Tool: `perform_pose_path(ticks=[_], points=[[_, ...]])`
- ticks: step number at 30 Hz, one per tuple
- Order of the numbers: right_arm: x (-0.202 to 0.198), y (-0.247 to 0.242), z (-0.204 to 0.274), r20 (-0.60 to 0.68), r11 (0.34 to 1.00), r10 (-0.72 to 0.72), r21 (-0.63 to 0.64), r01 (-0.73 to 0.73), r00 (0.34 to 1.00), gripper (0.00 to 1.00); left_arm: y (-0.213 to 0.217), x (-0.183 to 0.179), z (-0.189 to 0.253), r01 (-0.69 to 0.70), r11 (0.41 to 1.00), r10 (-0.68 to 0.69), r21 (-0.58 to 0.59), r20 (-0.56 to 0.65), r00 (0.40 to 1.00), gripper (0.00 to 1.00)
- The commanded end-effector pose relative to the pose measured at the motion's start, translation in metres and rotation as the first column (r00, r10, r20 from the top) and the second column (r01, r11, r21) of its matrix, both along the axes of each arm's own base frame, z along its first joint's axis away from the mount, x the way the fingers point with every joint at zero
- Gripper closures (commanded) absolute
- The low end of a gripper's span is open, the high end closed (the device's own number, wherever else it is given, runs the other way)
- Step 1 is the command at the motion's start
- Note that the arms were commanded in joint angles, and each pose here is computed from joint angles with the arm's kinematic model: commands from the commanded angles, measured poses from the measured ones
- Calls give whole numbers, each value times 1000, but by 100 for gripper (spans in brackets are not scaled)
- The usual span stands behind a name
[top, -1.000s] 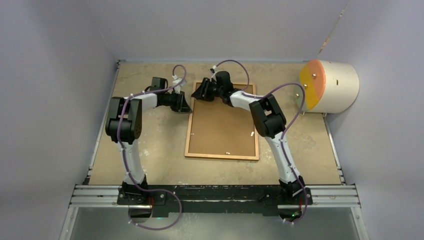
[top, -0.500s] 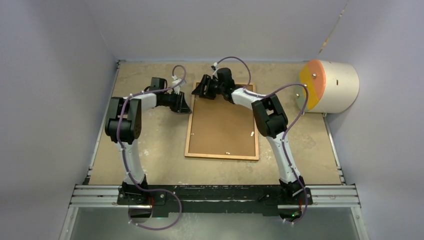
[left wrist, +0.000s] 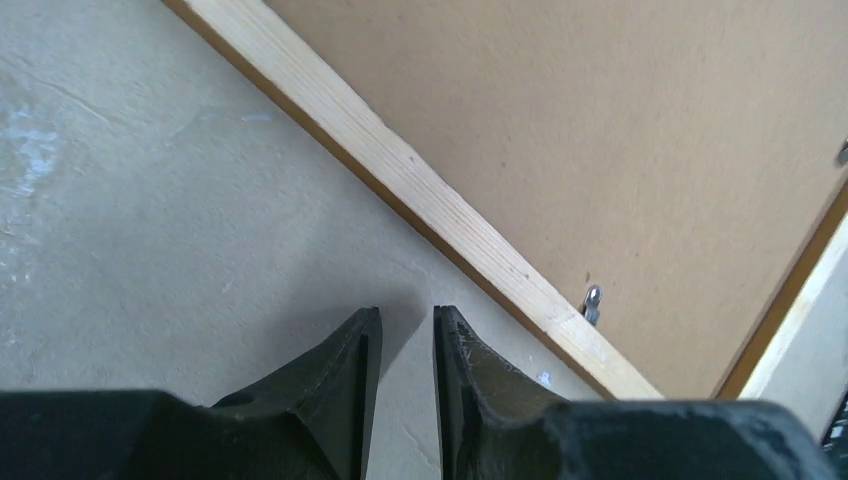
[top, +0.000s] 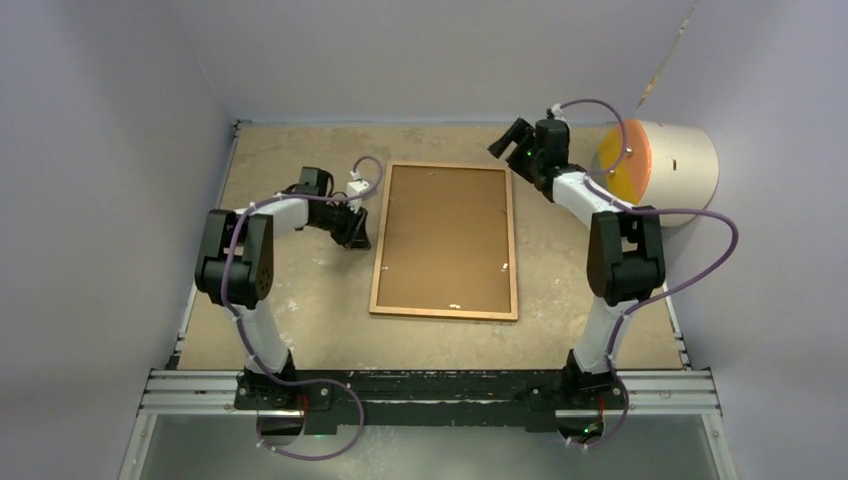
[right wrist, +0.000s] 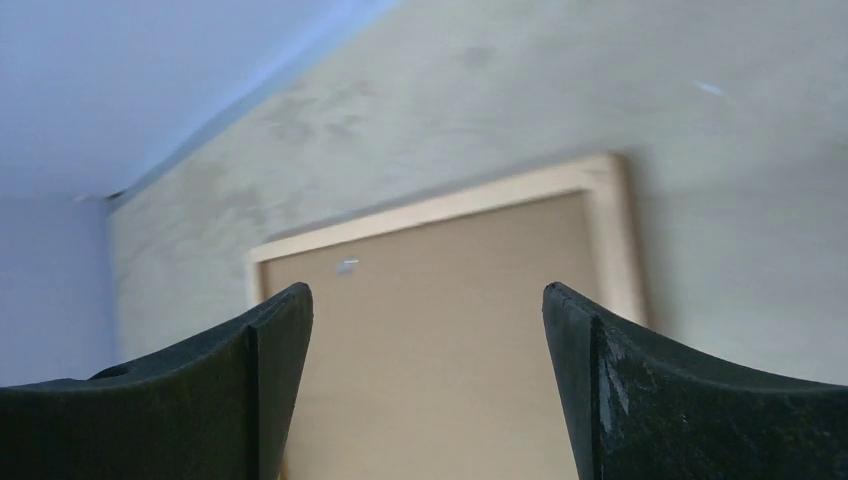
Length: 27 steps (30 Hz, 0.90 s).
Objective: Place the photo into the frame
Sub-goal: Adjust the photo frame at the center of the board.
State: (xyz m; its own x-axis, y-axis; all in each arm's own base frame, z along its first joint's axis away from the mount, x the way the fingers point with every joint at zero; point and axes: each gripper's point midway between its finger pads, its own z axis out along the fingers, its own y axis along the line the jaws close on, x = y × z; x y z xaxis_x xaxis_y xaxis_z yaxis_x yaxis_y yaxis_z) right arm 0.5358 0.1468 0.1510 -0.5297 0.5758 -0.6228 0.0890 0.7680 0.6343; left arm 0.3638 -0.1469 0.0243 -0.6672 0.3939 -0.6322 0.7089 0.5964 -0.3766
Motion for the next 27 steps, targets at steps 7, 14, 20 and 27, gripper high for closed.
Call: perform_pose_path(ticks=[7, 14, 20, 27], points=[[-29, -39, -99, -245, 988, -126, -121, 99, 961, 13, 12, -43, -22, 207, 946, -235, 248, 88, 968, 71], [-18, -6, -107, -244, 997, -27, -73, 9, 969, 13, 4, -69, -31, 302, 908, -329, 289, 48, 943, 71], [-11, 107, -103, -226, 967, 244, -24, -255, 943, 14, -30, -90, -22, 402, 891, -419, 212, 45, 907, 74], [-34, 248, -82, -155, 814, 576, 18, -580, 803, 4, -64, -121, 6, 545, 831, -553, 113, 59, 831, 57]])
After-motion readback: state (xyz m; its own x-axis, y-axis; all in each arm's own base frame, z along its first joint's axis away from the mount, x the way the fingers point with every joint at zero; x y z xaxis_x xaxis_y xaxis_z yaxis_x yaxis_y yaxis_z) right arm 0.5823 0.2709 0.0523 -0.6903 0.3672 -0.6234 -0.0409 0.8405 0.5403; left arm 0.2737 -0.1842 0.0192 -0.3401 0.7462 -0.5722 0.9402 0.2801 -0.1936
